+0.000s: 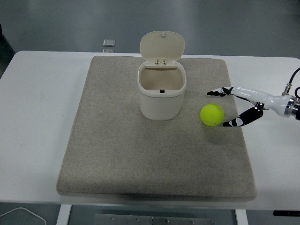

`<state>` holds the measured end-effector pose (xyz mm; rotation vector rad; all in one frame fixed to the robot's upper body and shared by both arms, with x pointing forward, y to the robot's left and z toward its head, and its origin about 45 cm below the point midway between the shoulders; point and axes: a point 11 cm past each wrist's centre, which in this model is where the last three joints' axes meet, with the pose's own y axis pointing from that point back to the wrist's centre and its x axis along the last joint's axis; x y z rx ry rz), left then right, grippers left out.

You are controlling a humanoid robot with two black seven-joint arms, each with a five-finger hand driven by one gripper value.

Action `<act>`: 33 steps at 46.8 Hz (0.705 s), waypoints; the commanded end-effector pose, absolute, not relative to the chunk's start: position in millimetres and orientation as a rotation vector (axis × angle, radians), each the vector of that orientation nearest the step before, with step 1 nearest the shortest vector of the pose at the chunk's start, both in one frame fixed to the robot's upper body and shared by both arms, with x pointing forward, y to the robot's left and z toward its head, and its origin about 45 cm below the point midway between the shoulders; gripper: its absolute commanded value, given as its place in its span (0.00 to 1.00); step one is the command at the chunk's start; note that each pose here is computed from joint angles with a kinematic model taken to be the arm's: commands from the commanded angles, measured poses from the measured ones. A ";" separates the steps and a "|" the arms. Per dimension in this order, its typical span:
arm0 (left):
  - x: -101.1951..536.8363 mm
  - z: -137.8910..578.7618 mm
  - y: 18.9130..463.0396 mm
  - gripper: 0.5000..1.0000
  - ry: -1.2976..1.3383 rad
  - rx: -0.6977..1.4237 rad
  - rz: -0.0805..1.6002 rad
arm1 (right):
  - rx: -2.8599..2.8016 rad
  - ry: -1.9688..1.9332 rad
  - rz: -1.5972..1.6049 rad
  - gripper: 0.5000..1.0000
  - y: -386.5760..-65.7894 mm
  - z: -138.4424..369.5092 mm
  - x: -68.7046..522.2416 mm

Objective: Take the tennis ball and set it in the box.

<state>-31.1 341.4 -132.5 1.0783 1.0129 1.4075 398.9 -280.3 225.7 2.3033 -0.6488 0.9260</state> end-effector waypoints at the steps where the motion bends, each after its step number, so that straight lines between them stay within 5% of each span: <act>1: -31.1 -132.5 341.4 0.98 1.013 1.079 1.407 | 2.297 -0.642 0.931 0.84 -279.4 223.7 398.5; 21: -31.1 -132.5 341.5 0.98 1.013 1.080 1.408 | 2.275 -0.671 0.955 0.79 -267.6 212.3 401.1; 33: -31.1 -132.5 341.4 0.98 1.013 1.079 1.407 | 2.246 -0.635 0.989 0.53 -269.0 209.4 399.9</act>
